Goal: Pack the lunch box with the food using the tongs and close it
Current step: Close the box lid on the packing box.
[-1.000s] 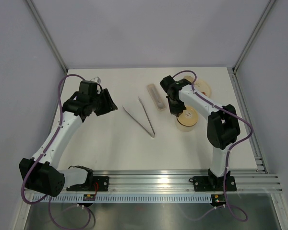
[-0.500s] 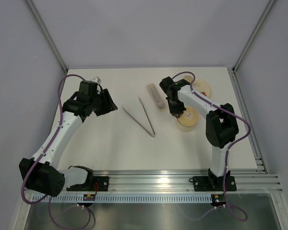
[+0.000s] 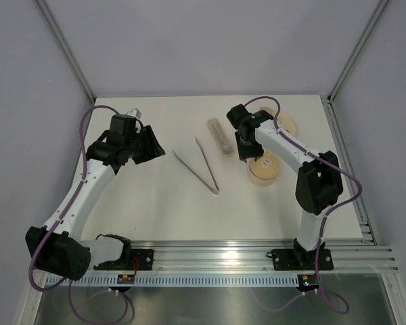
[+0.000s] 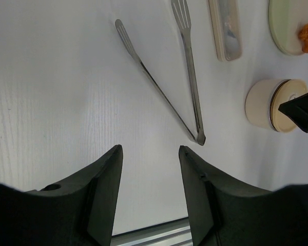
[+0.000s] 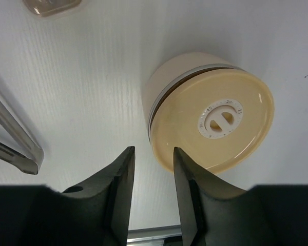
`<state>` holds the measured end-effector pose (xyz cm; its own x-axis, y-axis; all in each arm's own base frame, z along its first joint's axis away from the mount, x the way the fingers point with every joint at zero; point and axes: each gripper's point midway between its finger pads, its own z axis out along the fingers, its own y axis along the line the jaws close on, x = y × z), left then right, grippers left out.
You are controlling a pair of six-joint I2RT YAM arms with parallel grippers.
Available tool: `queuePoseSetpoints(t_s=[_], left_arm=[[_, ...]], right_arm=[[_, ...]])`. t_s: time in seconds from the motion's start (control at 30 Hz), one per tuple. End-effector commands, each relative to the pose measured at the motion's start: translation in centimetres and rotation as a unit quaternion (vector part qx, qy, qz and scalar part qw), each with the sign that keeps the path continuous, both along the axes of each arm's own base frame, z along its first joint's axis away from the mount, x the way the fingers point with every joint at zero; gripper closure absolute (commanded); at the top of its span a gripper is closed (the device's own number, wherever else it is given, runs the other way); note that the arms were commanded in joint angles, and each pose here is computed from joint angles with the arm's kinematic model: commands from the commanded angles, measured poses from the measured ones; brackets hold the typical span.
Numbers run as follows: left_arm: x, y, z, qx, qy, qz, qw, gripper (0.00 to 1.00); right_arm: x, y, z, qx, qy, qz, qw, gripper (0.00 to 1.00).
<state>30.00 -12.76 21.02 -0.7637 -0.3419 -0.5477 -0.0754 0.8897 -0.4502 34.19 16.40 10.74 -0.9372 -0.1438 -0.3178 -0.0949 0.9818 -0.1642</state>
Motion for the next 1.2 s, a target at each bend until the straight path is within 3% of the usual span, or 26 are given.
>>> queuePoseSetpoints(t_s=[0.0,0.2,0.43,0.87,0.93,1.17], left_arm=[[0.0,0.3,0.9,0.004,-0.024,0.002,1.0,0.49],[-0.1,0.3,0.9,0.005,-0.024,0.003,1.0,0.49],[-0.1,0.2,0.9,0.003,-0.024,0.002,1.0,0.49],[-0.1,0.1,0.5,0.004,-0.017,-0.001,1.0,0.49],[-0.1,0.2,0.4,0.004,-0.016,-0.001,1.0,0.49],[0.2,-0.2,0.3,-0.001,-0.015,-0.006,1.0,0.49]], right_arm=[[1.6,0.3,6.0,0.034,-0.1,-0.012,0.994,0.55],[2.6,-2.4,7.5,0.056,-0.136,-0.058,0.987,0.48],[2.5,-4.3,5.8,0.072,-0.116,-0.084,0.987,0.31],[0.5,-4.4,-4.5,0.082,-0.012,-0.102,0.991,0.33],[0.2,-4.4,-4.1,0.084,-0.01,-0.101,0.991,0.34],[1.8,-5.0,3.9,0.086,-0.086,-0.087,0.989,0.33]])
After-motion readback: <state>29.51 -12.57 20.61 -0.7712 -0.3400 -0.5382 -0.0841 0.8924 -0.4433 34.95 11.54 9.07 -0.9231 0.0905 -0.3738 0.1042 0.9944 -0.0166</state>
